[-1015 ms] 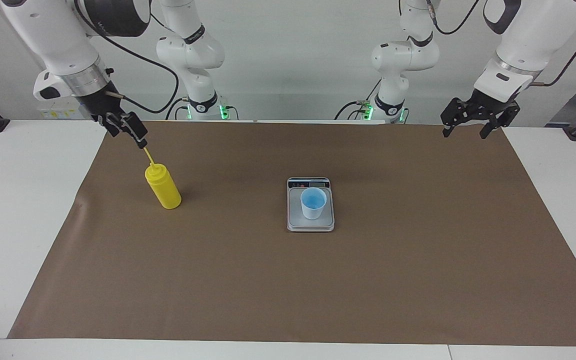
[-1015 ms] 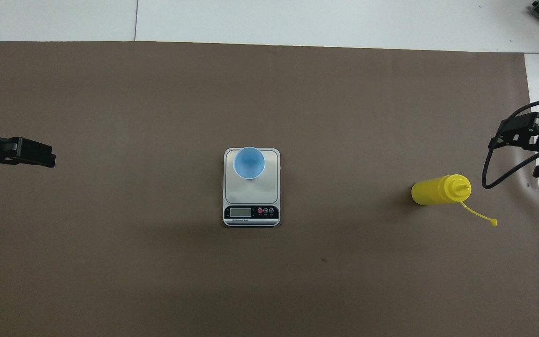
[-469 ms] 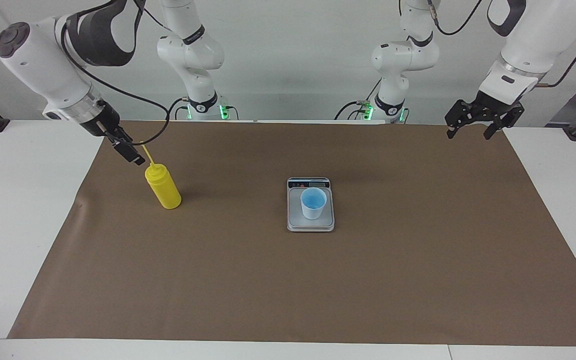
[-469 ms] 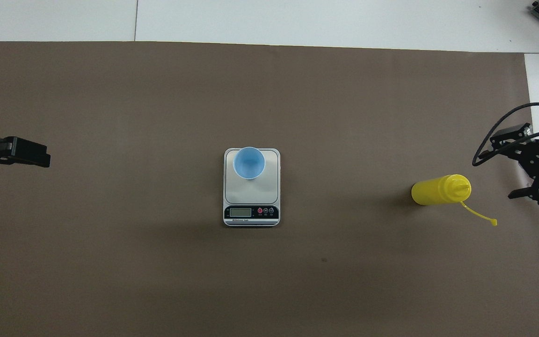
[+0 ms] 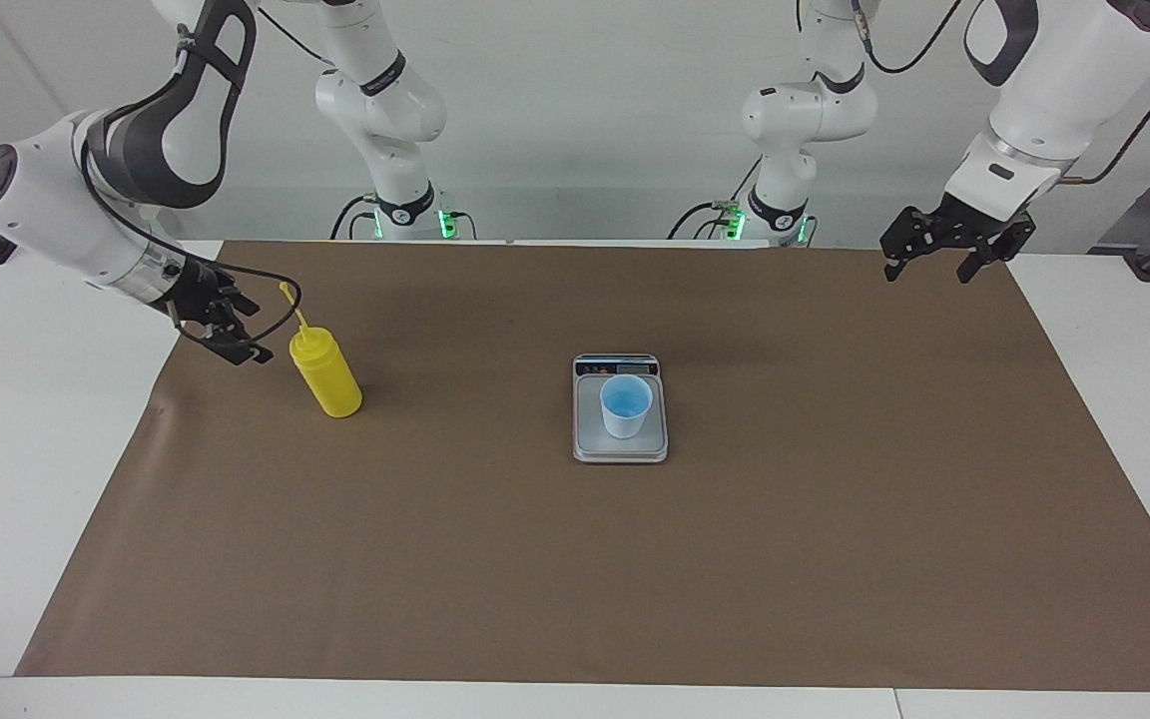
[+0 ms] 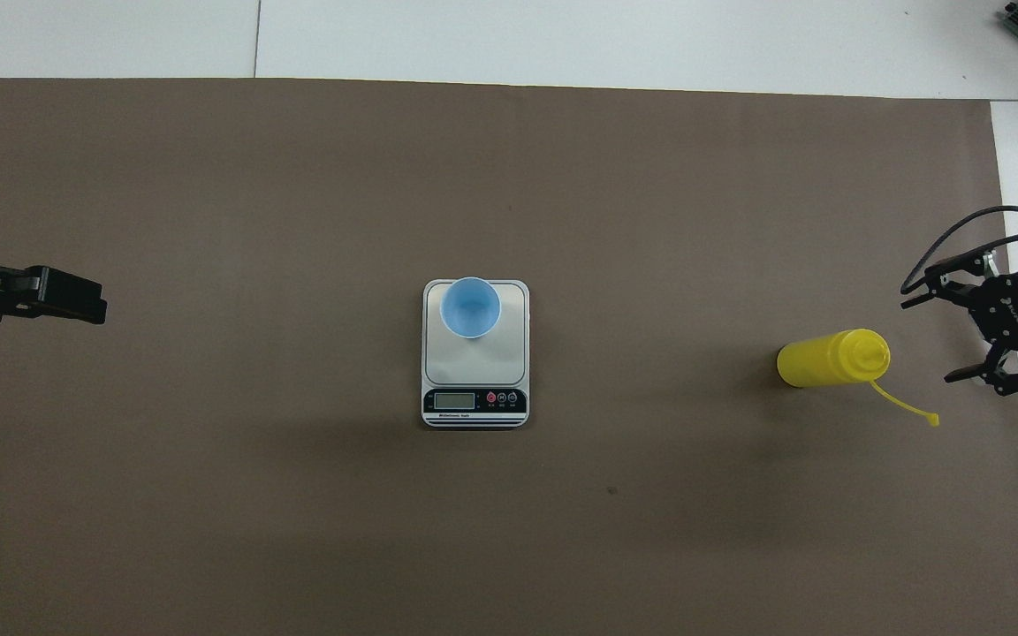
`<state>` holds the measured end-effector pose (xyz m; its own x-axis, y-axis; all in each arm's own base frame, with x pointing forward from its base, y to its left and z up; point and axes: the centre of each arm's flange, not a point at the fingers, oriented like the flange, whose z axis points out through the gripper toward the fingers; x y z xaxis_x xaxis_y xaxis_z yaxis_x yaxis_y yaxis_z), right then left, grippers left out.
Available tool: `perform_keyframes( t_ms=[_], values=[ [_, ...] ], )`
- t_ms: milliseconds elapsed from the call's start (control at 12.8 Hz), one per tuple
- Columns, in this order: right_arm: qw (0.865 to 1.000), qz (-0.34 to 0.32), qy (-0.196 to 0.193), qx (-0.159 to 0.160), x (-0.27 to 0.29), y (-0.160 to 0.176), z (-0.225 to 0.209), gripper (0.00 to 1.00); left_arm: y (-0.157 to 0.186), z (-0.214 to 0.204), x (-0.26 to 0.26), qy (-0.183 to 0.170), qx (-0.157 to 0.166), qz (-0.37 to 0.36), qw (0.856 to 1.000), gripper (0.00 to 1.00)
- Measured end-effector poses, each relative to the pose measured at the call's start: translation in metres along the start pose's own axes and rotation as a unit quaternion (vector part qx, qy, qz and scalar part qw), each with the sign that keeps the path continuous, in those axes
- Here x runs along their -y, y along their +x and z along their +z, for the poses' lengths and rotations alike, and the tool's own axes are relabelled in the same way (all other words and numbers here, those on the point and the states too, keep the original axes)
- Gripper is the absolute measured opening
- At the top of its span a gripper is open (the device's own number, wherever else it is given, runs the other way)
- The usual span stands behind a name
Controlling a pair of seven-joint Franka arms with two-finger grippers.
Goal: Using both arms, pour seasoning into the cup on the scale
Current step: 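Open the right gripper and lower it around the yellow bottle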
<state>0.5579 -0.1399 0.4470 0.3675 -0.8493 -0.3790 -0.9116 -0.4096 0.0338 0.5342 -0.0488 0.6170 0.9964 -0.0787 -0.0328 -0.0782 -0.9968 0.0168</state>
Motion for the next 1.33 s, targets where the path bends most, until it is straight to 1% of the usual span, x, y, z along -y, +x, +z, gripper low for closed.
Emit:
perform_keyframes(
  t_ms=[156, 390, 547, 703, 859, 1015, 1327],
  values=[
    [0.999, 0.027, 0.006, 0.028, 0.001, 0.014, 0.016, 1.00, 0.000, 0.000, 0.000, 0.000, -0.001, 0.000, 1.000, 1.00],
    [0.996, 0.069, 0.007, 0.060, 0.001, 0.032, 0.037, 1.00, 0.000, 0.000, 0.000, 0.000, -0.002, 0.000, 1.000, 1.00],
    [0.992, 0.092, 0.014, 0.090, -0.003, 0.050, 0.053, 1.00, 0.000, 0.000, 0.000, 0.000, -0.002, 0.000, 1.000, 1.00],
    [0.988, 0.103, 0.016, 0.115, -0.007, 0.067, 0.071, 1.00, 0.001, 0.000, 0.000, 0.000, -0.005, 0.000, 1.000, 1.00],
    [0.985, 0.097, 0.017, 0.139, -0.007, 0.079, 0.092, 1.00, 0.001, 0.002, 0.000, 0.000, -0.005, 0.000, 1.000, 1.00],
    [0.982, 0.097, 0.020, 0.158, -0.005, 0.082, 0.105, 1.00, 0.001, 0.003, 0.000, 0.000, -0.005, 0.000, 1.000, 1.00],
    [0.975, 0.105, 0.034, 0.193, -0.003, 0.076, 0.116, 1.00, 0.002, 0.004, -0.001, 0.000, -0.006, 0.000, 1.000, 1.00]
  ],
)
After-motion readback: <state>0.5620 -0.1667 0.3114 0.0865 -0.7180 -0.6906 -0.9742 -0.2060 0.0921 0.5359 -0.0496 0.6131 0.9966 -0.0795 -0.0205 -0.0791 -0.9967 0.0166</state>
